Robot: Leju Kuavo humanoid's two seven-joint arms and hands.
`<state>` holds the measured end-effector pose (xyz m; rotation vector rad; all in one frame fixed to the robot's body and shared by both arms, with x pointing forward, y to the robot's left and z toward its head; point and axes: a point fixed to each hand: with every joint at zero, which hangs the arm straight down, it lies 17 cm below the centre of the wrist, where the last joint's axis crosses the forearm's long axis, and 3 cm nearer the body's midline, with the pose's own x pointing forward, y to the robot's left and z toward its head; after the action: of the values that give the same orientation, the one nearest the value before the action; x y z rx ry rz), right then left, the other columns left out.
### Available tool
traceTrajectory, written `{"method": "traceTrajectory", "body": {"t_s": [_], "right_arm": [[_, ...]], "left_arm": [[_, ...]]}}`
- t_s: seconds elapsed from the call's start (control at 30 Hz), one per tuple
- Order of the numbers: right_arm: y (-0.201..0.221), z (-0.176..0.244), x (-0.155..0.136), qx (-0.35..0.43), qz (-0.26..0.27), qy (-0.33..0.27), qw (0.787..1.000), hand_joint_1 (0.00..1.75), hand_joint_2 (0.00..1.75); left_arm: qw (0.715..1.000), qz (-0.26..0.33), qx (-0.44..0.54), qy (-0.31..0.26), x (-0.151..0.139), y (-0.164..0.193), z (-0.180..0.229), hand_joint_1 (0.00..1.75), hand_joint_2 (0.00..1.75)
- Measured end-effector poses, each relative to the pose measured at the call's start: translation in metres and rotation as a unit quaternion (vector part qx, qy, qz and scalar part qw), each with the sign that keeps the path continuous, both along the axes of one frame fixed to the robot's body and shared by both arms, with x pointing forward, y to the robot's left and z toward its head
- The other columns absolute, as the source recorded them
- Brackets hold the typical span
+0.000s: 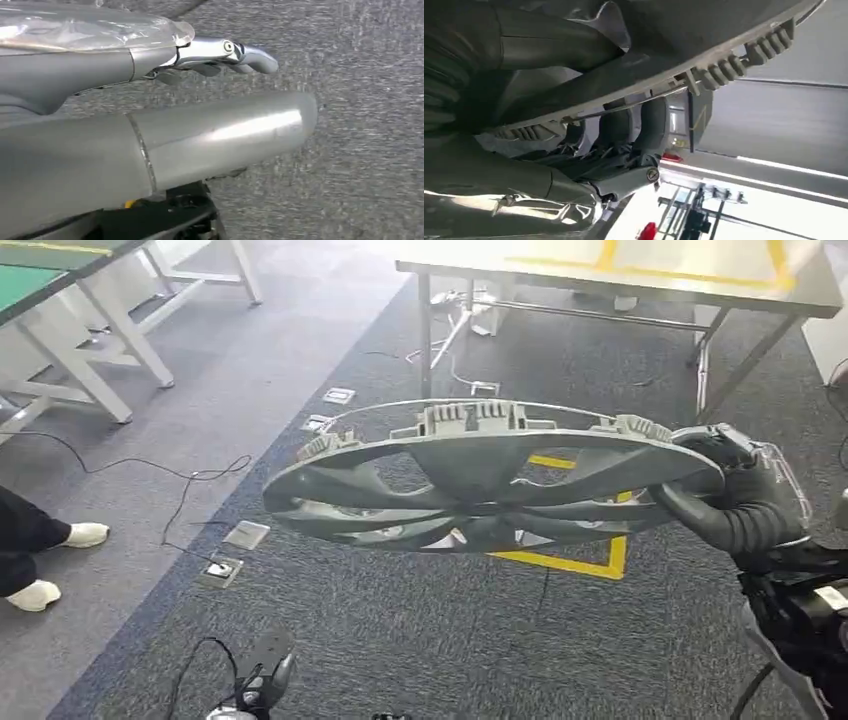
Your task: Take the parts from the cabinet and place them on the table.
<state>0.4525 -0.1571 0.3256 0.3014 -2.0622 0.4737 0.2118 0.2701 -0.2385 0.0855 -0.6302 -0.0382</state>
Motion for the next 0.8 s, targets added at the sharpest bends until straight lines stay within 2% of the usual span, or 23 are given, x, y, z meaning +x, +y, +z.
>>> {"method": "traceTrajectory", "body": {"t_s": [0.8], "right_arm": [[-0.003,0.003,0.002,0.008,-0.003,0.002,1.000,1.75,1.75]], "left_arm": [[1.000,-0.004,-0.002,-0.006,0.009,-0.003,0.003,0.00,0.00]]}}
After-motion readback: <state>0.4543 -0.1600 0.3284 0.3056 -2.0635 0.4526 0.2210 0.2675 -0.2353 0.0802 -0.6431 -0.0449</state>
